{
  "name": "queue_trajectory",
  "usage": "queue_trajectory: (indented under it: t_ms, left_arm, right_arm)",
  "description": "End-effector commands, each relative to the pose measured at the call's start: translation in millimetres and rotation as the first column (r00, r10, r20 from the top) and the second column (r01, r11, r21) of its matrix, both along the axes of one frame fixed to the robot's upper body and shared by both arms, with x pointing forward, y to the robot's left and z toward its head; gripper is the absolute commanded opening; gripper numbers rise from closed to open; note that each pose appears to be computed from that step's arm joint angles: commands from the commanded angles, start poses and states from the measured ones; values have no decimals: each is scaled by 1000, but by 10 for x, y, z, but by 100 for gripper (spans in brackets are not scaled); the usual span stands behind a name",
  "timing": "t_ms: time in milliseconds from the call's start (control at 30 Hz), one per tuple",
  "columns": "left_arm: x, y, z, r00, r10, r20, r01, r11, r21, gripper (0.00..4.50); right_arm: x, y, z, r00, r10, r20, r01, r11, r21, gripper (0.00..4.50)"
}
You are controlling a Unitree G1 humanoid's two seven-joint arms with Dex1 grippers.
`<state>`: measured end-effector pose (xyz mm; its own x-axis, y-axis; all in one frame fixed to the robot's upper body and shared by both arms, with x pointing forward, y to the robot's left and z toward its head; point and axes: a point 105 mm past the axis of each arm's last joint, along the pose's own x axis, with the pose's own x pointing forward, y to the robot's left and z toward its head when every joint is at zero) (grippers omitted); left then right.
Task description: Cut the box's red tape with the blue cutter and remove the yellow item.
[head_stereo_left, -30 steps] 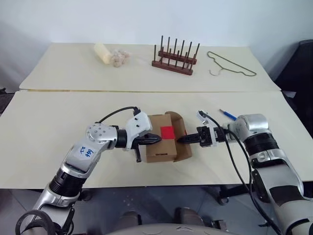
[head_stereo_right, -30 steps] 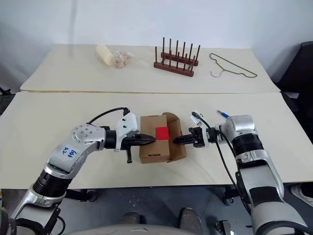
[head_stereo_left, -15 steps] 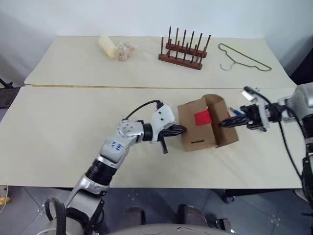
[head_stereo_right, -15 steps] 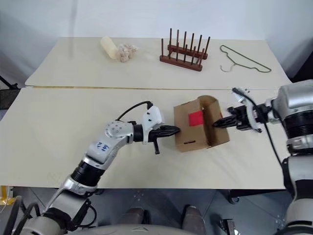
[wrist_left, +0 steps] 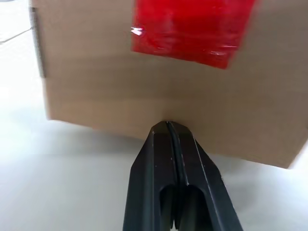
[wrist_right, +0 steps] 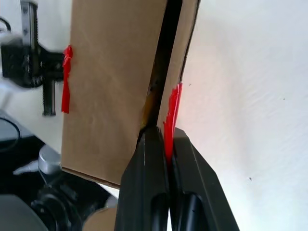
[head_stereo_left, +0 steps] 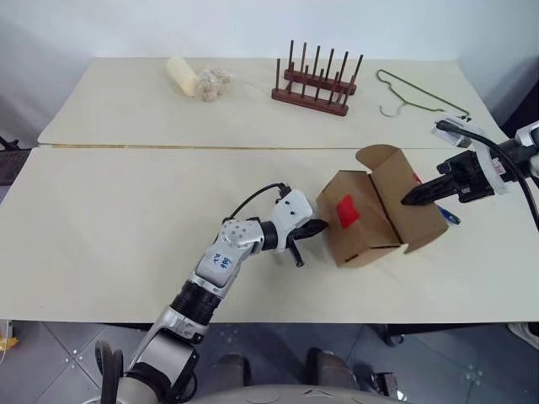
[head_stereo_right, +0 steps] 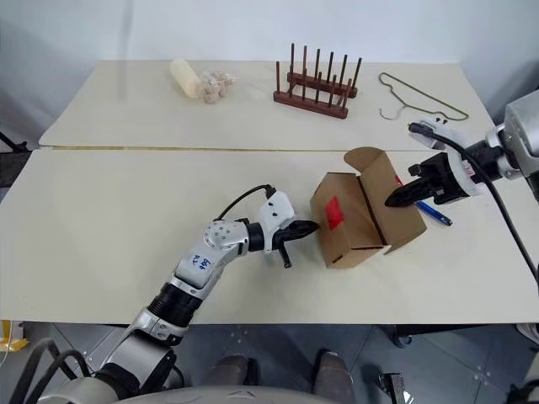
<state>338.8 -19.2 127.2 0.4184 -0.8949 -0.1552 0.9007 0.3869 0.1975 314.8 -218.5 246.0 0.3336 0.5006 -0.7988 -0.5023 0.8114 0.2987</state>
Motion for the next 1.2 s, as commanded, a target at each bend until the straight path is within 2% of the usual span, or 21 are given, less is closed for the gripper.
queue_trajectory:
  t_ms: [33,233,400,533,633,800,900,1033,1200]
  left_arm:
    - [-32,26,60,999,35,11,-35,998,-44,0]
    - [-127,94,-80,997,60,-41,-61,998,-28,0]
    - [-153,242,-42,996,79,-32,-79,997,4,0]
    - [-235,433,194,999,34,-2,-34,999,37,0]
    - [-361,438,434,997,-69,22,68,997,40,0]
    - [-513,183,940,968,-239,82,243,969,-47,0]
    - [-562,-36,1092,941,-322,101,329,941,-72,0]
    - [-632,-328,1003,903,-422,79,424,906,-7,0]
    - [-580,-529,742,905,-425,27,423,904,60,0]
  right_arm:
    - [-133,59,124,997,75,13,-75,996,-57,2]
    - [-143,132,98,994,110,16,-108,990,-96,2]
    - [-142,118,57,994,104,29,-100,987,-122,2]
    - [-108,90,55,995,83,62,-72,984,-163,2]
    - [-119,72,68,994,78,76,-63,981,-182,2]
    - [-77,39,91,994,38,104,-17,980,-199,2]
    - [-28,27,101,993,3,122,21,980,-197,2]
    - [36,-24,74,988,-58,141,86,975,-203,2]
    - [69,-4,49,984,-88,153,117,974,-193,2]
